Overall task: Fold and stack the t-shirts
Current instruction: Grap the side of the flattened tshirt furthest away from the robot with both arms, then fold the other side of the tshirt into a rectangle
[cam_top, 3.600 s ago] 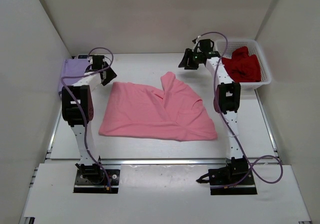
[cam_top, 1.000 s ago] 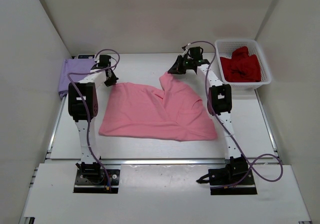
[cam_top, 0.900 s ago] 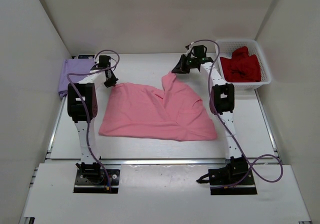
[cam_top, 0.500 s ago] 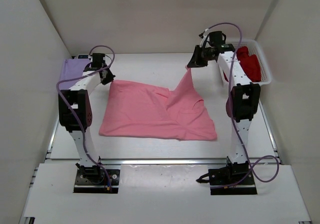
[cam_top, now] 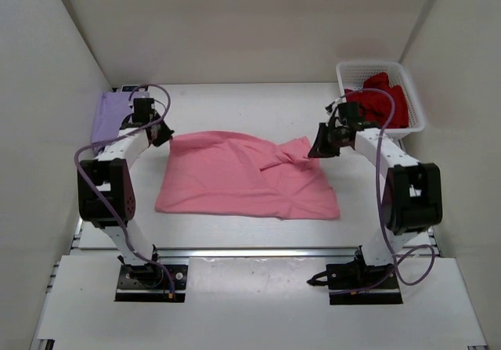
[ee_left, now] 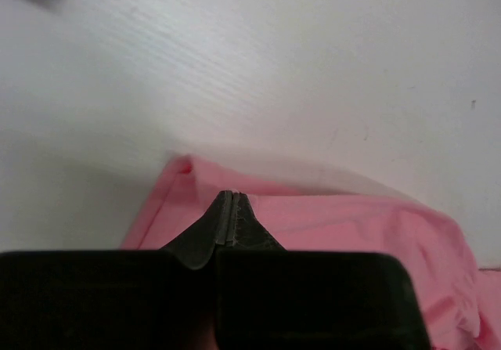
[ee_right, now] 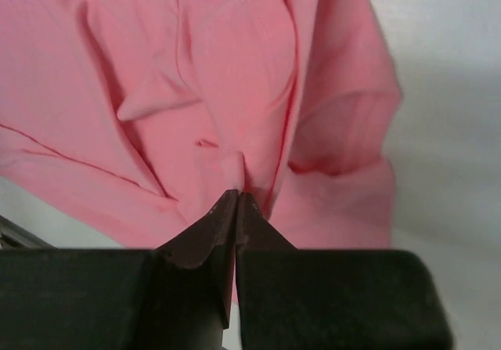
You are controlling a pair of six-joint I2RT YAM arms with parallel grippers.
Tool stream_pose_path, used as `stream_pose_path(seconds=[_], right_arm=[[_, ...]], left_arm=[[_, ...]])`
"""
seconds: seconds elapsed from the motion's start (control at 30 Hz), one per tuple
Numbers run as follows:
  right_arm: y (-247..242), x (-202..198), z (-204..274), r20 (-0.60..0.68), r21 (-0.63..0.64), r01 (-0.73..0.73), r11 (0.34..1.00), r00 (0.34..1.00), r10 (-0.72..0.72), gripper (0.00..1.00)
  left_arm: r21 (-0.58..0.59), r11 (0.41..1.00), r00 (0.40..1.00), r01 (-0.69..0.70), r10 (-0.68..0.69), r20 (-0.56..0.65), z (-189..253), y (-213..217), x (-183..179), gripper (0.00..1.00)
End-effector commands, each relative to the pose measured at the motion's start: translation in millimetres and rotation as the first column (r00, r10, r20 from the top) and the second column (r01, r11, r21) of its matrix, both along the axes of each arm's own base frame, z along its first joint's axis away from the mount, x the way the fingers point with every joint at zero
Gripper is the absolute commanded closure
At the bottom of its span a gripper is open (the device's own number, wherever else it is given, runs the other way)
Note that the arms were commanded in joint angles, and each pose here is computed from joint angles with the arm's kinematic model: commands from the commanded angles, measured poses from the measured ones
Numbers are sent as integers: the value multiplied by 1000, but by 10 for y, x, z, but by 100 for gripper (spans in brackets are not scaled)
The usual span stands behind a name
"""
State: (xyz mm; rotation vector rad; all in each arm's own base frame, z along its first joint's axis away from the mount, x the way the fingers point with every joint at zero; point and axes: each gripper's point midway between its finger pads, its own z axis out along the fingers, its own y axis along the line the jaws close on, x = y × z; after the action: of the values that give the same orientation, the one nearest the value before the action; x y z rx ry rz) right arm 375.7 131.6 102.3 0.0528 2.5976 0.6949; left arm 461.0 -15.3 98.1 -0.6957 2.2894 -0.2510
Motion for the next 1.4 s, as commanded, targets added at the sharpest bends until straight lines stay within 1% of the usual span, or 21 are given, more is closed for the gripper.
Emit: stream_pose_path(seconds=[0.0, 0.13, 0.23, 0.27, 0.33, 0.37, 0.4, 0.5, 0.6, 0.73, 0.83, 0.9, 1.0, 1.1, 1.13, 1.17, 1.2, 1.23, 1.27, 1.3, 1.37], right_arm=[[-140, 62, 420, 192, 30, 77, 997, 978, -82, 100], [-253, -142, 606, 251, 62, 107, 992, 961, -120, 100], [-244, -323, 717, 287, 78, 94, 993, 951, -113, 100], [-279, -367, 675, 280, 59, 102, 993, 953, -114, 100], [-304, -494, 707, 303, 45, 95, 994, 947, -104, 100], [-323, -566, 624, 286, 42, 102, 994, 952, -109, 100], [-351, -642, 599, 283, 43, 111, 993, 952, -119, 100], [-303, -870, 430, 279, 63, 84, 995, 955, -98, 100], [-336, -1071, 181, 227, 49, 100, 994, 968, -109, 100], [-385, -1238, -13, 195, 47, 127, 991, 972, -134, 100], [-352, -1358, -111, 170, 49, 133, 990, 976, -140, 100], [-400, -1403, -184, 154, 14, 163, 987, 975, -163, 100], [-451, -1507, -275, 107, 20, 200, 980, 974, -201, 100], [-533, -1522, -256, 113, -1, 261, 965, 959, -259, 100], [-561, -1515, -254, 119, -11, 279, 960, 954, -276, 99], [-579, -1520, -273, 109, -14, 290, 957, 952, -287, 100], [-603, -1526, -284, 107, -19, 297, 955, 950, -293, 95], [-589, -1541, -296, 96, -17, 294, 956, 952, -291, 85], [-589, -1549, -318, 94, -25, 288, 957, 954, -284, 80], [-580, -1515, -279, 109, -24, 282, 959, 954, -278, 79], [-575, -1436, -176, 145, -18, 269, 963, 954, -263, 71]], left_arm=[[-17, 999, 995, -51, 53, 86, 311, 210, -149, 100], [-26, 998, 991, -56, 59, 121, 448, 233, -363, 100], [-35, 997, 986, -69, 73, 147, 571, 263, -531, 100], [-39, 997, 982, -70, 76, 175, 676, 265, -569, 100], [-37, 997, 984, -61, 67, 165, 598, 223, -714, 100], [-33, 997, 979, -63, 68, 193, 693, 219, -737, 100], [-25, 997, 982, -70, 73, 174, 611, 223, -814, 100], [-1, 996, 979, -92, 91, 181, 564, 279, -993, 100], [36, 994, 980, -103, 96, 174, 478, 312, -1138, 100], [-3, 995, 988, -97, 96, 124, 213, 282, -1297, 99], [-28, 994, 993, -104, 105, 57, -2, 287, -1347, 98], [-87, 993, 996, -83, 84, 10, -118, 201, -1347, 100], [-134, 986, 995, -102, 103, 1, -163, 223, -1364, 100], [-135, 984, 993, -115, 118, 13, -166, 253, -1400, 99], [-133, 985, 994, -112, 113, 1, -192, 247, -1417, 95], [-132, 986, 995, -104, 104, -9, -226, 232, -1430, 88], [-140, 986, 995, -96, 93, -28, -266, 208, -1450, 82], [-150, 985, 995, -91, 84, -47, -305, 183, -1473, 72], [-162, 982, 994, -96, 88, -59, -333, 184, -1491, 61], [-176, 978, 993, -114, 105, -58, -327, 218, -1501, 58], [-159, 975, 988, -152, 153, -10, -202, 317, -1461, 43]])
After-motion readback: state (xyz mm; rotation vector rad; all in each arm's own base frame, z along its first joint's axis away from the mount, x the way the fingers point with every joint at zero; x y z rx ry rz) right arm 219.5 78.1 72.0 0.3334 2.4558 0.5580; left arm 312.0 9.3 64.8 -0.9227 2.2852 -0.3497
